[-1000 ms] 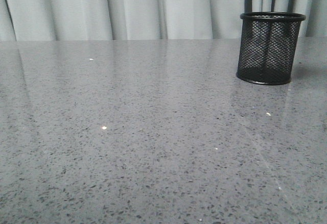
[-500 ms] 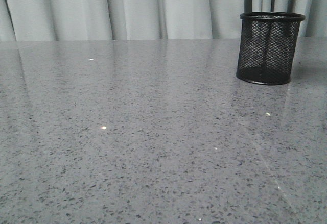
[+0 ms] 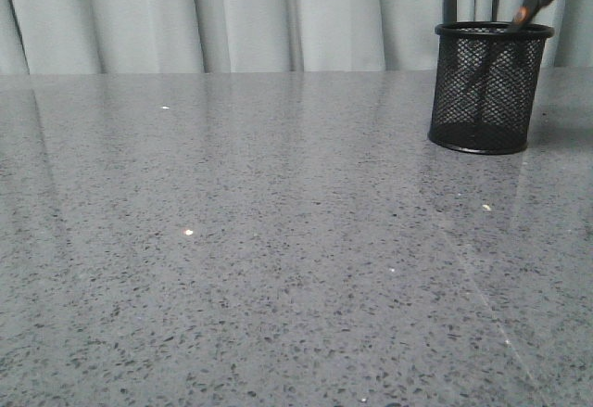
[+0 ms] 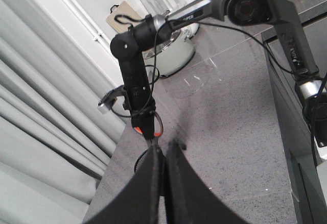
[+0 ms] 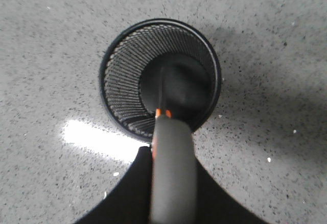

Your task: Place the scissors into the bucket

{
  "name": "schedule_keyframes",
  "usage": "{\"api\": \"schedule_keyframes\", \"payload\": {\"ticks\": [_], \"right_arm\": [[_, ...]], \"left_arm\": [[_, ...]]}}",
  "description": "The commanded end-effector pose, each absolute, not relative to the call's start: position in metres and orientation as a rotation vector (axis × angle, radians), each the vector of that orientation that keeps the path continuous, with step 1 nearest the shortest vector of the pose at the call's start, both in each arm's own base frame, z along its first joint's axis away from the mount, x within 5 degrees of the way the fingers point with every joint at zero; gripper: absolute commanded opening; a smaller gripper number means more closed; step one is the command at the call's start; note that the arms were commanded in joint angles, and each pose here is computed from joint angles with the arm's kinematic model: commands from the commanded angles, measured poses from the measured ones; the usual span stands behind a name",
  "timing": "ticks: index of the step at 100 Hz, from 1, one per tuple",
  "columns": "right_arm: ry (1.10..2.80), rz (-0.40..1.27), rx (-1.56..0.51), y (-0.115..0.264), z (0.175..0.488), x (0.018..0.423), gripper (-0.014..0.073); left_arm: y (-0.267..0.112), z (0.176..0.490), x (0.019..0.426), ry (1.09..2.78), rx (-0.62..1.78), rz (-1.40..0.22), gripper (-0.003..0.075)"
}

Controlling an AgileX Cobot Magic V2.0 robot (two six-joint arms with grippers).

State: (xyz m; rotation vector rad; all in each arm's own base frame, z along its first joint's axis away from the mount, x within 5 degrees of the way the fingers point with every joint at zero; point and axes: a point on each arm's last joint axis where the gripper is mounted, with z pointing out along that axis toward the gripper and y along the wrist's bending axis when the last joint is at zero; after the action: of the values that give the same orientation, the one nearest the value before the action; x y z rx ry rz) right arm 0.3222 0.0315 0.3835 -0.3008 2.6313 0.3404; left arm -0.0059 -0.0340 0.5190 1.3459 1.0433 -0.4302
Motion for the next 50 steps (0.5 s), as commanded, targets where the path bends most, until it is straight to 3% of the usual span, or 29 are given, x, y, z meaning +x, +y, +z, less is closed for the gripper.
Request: {"api": "schedule_keyframes", "payload": {"ticks": [1, 50], "right_arm": [[2.610, 0.359, -0.320, 0.034, 0.396, 0.320, -0.0064], [2.639, 0.415, -0.312, 0.037, 0.381, 0.347, -0.0048]], "left_arm": [[-0.033, 0.531, -0.007, 0.997, 1.274, -0.465, -0.0020], [-0.036, 0.525, -0.006, 1.021, 1.306, -0.466, -0.0020]]}}
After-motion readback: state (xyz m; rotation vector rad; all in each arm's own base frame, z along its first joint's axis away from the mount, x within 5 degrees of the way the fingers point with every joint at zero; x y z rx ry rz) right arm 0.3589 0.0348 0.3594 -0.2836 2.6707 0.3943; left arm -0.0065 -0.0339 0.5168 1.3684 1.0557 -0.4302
